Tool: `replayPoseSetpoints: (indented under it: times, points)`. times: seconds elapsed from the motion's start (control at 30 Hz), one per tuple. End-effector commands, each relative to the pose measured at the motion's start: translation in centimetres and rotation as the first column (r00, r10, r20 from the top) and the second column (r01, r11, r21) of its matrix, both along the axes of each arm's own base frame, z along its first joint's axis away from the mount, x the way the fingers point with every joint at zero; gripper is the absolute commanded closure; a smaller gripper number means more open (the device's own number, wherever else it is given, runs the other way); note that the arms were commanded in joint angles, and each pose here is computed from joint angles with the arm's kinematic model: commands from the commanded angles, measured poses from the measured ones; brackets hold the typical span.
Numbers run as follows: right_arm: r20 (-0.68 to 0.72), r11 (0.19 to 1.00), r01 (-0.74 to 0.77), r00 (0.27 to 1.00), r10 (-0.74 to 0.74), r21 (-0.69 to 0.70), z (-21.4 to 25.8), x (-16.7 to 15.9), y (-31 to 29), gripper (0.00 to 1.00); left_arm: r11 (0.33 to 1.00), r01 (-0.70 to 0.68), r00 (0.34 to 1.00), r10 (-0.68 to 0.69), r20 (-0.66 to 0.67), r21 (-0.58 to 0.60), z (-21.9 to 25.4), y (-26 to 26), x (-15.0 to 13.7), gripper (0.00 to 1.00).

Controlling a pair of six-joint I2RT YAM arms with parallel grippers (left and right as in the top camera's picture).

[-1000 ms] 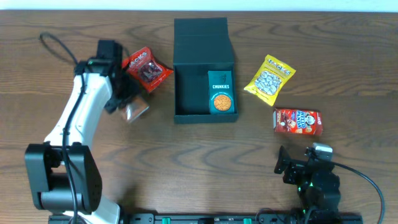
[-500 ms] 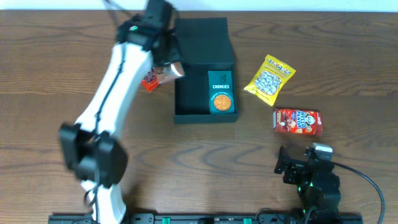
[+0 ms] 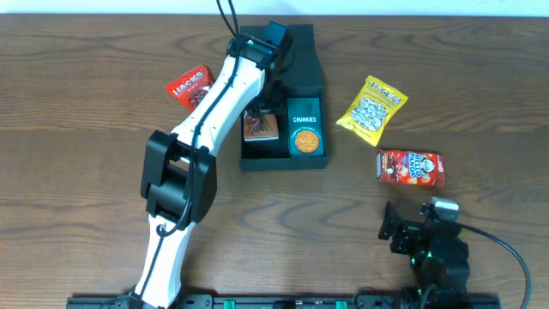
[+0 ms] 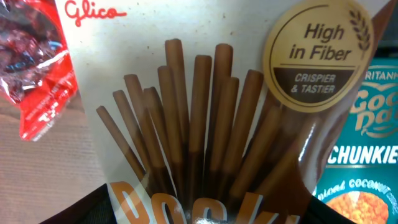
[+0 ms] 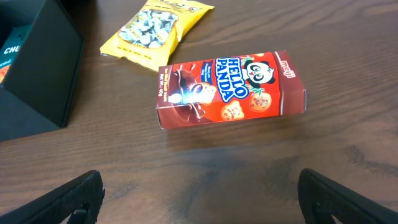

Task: Pack container
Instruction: 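Carry the Pocky box into the black box beside the Chunkies box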

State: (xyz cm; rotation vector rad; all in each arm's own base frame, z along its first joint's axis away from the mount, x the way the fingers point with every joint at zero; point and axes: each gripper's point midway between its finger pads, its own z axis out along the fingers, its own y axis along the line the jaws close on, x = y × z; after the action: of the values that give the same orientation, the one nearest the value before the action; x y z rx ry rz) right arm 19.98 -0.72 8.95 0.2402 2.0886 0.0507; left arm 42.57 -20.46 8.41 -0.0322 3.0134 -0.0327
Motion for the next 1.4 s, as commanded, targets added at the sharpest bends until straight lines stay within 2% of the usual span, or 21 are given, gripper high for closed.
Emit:
replayPoseSetpoints:
  times: [0.0,0.4,0.7,0.87,0.97,1.0,1.03,1.37]
  points:
    - [-0.005,1.0,-0.001,1.0,0.001,0.009,-0.3,0.0,0.1,0.01,1.0,0.014,1.0,-0.014,-0.004,-0.027,0.5,-0.8,0.0,0.31]
    - [-0.005,1.0,-0.001,1.0,0.001,0.01,-0.3,0.0,0.1,0.01,0.999,-0.006,0.997,0.004,-0.077,-0.033,-0.5,-1.5,-1.9,0.3]
    - [-0.005,1.0,-0.001,1.0,0.001,0.009,-0.3,0.0,0.1,0.01,1.0,0.01,0.994,-0.01,-0.111,0.002,-2.4,-1.5,-3.2,0.3]
    - [-0.005,1.0,-0.001,1.0,0.001,0.01,-0.3,0.0,0.1,0.01,0.999,0.009,0.996,-0.004,-0.094,0.052,-2.6,-0.6,-2.9,0.3]
    - [-0.005,1.0,-0.001,1.0,0.001,0.01,-0.3,0.0,0.1,0.01,0.999,0.009,0.996,-0.004,-0.092,0.051,-2.6,-0.6,-2.9,0.2]
    - [-0.005,1.0,-0.001,1.0,0.001,0.01,-0.3,0.0,0.1,0.01,0.999,0.009,0.996,-0.004,-0.091,0.05,-2.6,-0.6,-2.8,0.08]
    - [-0.005,1.0,-0.001,1.0,0.001,0.01,-0.3,0.0,0.1,0.01,0.999,0.009,0.996,-0.004,-0.091,0.05,-2.6,-0.6,-2.8,0.03]
    - [-0.005,1.0,-0.001,1.0,0.001,0.01,-0.3,0.0,0.1,0.01,1.0,0.007,0.999,-0.006,-0.054,0.029,-1.8,-1.0,-2.1,0.02]
